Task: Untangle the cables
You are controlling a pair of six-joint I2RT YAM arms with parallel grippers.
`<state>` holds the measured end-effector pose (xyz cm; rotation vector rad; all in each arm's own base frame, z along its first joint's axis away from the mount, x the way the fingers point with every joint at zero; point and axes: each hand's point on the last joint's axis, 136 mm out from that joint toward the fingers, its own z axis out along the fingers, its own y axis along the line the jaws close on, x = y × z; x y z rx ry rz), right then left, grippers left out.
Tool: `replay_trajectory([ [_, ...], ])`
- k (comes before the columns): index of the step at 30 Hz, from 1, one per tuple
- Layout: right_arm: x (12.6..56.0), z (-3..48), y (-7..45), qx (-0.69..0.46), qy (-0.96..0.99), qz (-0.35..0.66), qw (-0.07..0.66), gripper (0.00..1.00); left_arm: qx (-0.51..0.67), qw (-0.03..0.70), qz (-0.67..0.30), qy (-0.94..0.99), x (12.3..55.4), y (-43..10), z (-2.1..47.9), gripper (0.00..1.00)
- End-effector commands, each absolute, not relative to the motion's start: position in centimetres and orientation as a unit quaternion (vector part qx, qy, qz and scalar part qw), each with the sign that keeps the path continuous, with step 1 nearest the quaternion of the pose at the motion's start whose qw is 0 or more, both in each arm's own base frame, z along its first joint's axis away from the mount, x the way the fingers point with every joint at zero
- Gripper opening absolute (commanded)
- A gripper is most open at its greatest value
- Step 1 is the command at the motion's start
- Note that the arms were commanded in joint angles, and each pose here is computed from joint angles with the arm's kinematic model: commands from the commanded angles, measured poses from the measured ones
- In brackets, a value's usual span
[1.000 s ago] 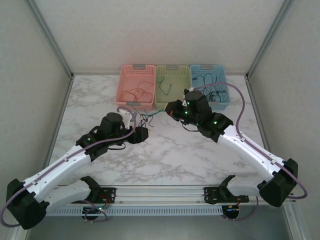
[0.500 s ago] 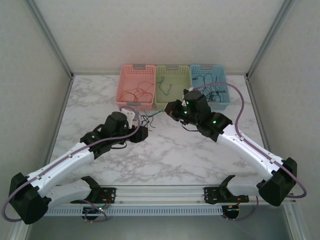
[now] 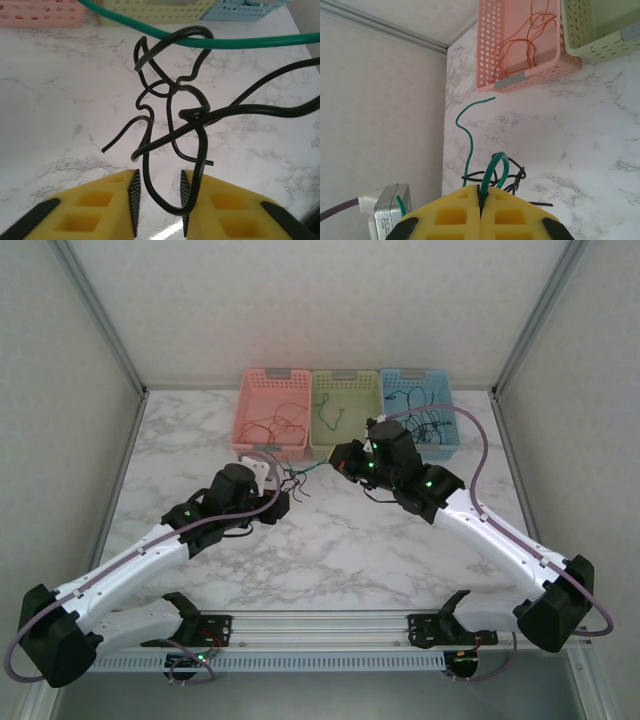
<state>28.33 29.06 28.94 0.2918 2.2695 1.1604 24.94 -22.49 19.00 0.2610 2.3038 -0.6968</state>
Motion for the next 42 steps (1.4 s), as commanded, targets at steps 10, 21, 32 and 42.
replay_trajectory([
  [10, 29.2, 30.5, 26.2, 0.107, 0.845, 0.399, 0.339, 0.0, 0.086, 0.372, -0.249, 0.89, 24.2, -20.6, 20.6, 0.0],
  [21, 33.5, 28.0, 11.2, 0.195, 0.852, 0.186, 0.448, 0.0, 0.039, 0.38, -0.235, 0.894, 20.8, -16.0, 23.9, 0.0],
  [32, 34.8, 27.3, 8.0, 0.205, 0.839, 0.236, 0.446, 0.0, 0.024, 0.409, -0.2, 0.89, 19.5, -12.7, 25.9, 0.0],
  [42, 40.3, 30.6, 10.7, 0.174, 0.829, 0.277, 0.453, 0.0, 0.029, 0.401, -0.207, 0.892, 19.4, -13.2, 25.7, 0.0],
])
